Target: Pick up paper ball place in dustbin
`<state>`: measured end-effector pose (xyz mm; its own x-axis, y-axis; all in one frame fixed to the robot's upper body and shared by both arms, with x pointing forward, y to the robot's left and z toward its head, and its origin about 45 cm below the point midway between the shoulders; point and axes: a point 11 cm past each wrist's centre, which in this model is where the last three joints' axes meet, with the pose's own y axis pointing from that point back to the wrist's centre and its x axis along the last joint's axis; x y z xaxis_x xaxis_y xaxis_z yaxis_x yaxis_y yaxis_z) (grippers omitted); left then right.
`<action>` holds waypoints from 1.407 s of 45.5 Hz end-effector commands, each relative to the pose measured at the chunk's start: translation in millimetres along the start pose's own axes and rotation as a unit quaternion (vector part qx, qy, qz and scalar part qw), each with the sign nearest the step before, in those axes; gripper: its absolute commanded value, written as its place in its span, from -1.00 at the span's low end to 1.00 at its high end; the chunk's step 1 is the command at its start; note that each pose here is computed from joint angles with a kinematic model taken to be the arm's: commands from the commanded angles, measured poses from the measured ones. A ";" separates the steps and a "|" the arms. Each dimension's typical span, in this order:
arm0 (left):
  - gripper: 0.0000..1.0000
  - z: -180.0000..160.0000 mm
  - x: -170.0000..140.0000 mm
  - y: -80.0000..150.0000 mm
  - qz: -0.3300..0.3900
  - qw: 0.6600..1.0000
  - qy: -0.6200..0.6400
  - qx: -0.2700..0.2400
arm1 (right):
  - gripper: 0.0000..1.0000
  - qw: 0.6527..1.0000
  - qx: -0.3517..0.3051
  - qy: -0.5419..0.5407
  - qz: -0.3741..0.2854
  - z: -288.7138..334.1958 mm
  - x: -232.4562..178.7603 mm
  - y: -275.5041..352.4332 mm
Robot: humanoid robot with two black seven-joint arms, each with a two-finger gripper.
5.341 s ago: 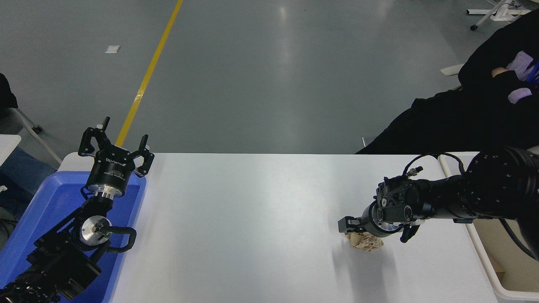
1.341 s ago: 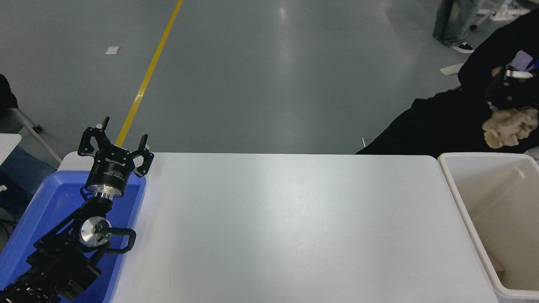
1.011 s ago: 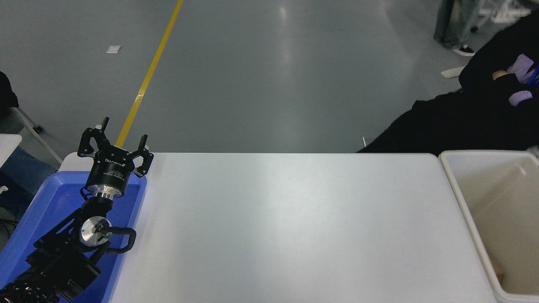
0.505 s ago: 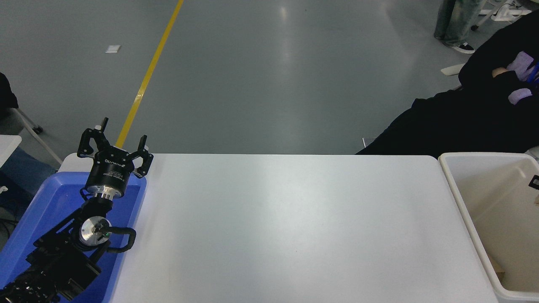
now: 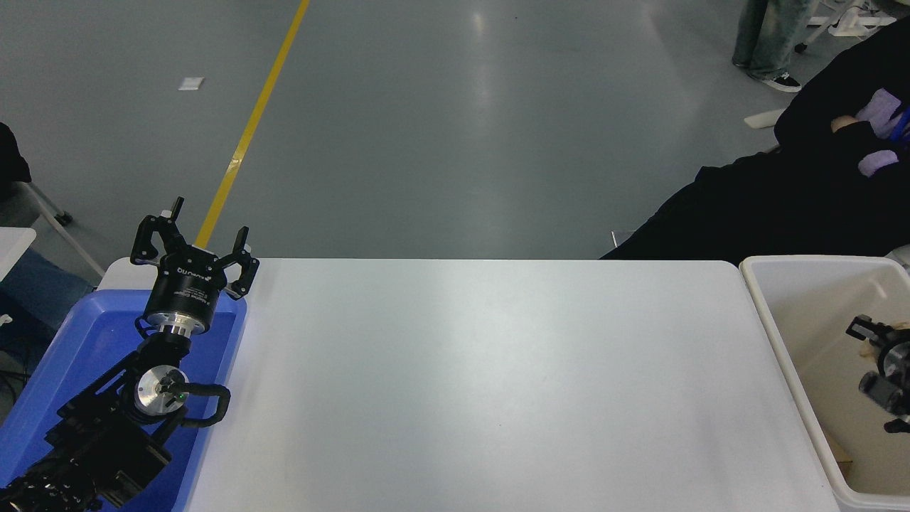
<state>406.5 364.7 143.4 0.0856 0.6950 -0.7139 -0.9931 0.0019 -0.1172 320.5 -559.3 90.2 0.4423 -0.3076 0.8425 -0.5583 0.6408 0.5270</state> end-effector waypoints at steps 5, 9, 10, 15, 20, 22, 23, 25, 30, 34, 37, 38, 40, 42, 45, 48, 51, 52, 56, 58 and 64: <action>0.96 -0.2 -0.1 -0.1 0.000 1.000 0.000 0.001 | -1.00 1.000 -0.008 -0.015 0.005 6.1 -12.1 -0.2; 0.96 -0.2 -0.1 -0.1 0.000 1.000 0.000 0.001 | -1.00 1.000 -0.009 -0.016 0.008 6.3 -10.0 -0.5; 0.96 0.0 -0.1 -0.1 0.000 1.000 0.000 0.000 | -1.00 1.000 -0.009 -0.016 0.008 6.3 -10.0 -0.5; 0.96 0.0 -0.1 -0.1 0.000 1.000 0.000 0.000 | -1.00 1.000 -0.009 -0.016 0.008 6.2 -10.2 -0.5; 0.96 0.0 -0.1 -0.1 0.000 1.000 0.000 0.000 | -1.00 1.000 -0.009 -0.016 0.008 6.2 -10.2 -0.5; 0.96 0.0 -0.1 -0.1 0.000 1.000 0.000 0.000 | -1.00 1.000 -0.009 -0.017 0.008 5.7 -9.5 -0.5; 0.96 0.0 -0.1 -0.1 0.000 1.000 0.000 0.000 | -1.00 1.000 -0.008 -0.017 0.008 5.7 -9.5 -0.5; 0.96 0.0 -0.1 -0.1 0.000 1.000 0.000 0.000 | -1.00 1.000 -0.009 -0.015 0.009 7.0 -9.4 -0.6; 0.96 0.0 -0.1 -0.1 0.000 1.000 0.000 0.000 | -0.33 1.000 -0.008 -0.013 0.020 5.2 -4.1 -0.8; 0.96 0.1 0.4 0.1 0.001 1.000 0.000 0.000 | 0.53 1.000 -0.008 -0.013 0.026 5.9 -2.5 -0.8; 0.96 0.0 -0.1 -0.1 0.000 1.000 0.000 0.000 | 0.55 0.999 -0.011 -0.015 0.027 9.0 -2.7 -1.0; 0.96 0.0 -0.1 -0.1 0.000 1.000 0.000 0.000 | 0.56 0.999 -0.011 -0.015 0.026 9.5 -3.3 -1.0; 0.96 0.0 -0.1 -0.1 0.000 1.000 0.000 0.000 | 0.56 0.999 -0.011 -0.017 0.027 9.0 -2.5 -1.0; 0.96 0.0 -0.1 -0.1 0.000 1.000 0.000 0.000 | 0.56 0.999 -0.011 -0.017 0.028 8.5 -1.9 -1.0; 0.96 0.0 -0.1 -0.1 0.000 1.000 0.000 0.000 | 0.56 0.999 -0.011 -0.017 0.028 8.5 -1.8 -1.0; 0.96 0.0 -0.1 -0.1 0.000 1.000 0.000 0.000 | 0.56 0.999 -0.011 -0.017 0.028 8.5 -1.8 -1.0; 0.96 0.1 0.4 0.1 0.001 1.000 0.000 0.000 | 0.56 0.999 -0.010 -0.018 0.028 8.0 -1.2 -1.0; 0.96 0.0 -0.1 -0.1 0.000 1.000 0.000 0.000 | 0.56 0.999 -0.010 -0.018 0.028 8.0 -1.2 -1.0; 0.96 0.0 -0.1 -0.1 0.000 1.000 0.000 0.000 | 0.56 0.999 -0.010 -0.018 0.027 7.9 -1.7 -1.0; 0.96 -0.2 -0.1 -0.1 0.000 1.000 0.000 0.001 | 0.56 0.999 -0.010 -0.018 0.029 7.5 -0.5 -1.1; 0.96 0.0 -0.1 -0.1 0.000 1.000 0.000 0.000 | 0.56 0.999 -0.012 -0.020 0.031 8.6 1.4 -1.3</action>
<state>406.5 364.6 143.5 0.0858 0.6949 -0.7140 -0.9931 0.0020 -0.1173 315.2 -565.2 89.8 0.3849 -0.2957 0.8743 -0.5668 0.6719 0.4767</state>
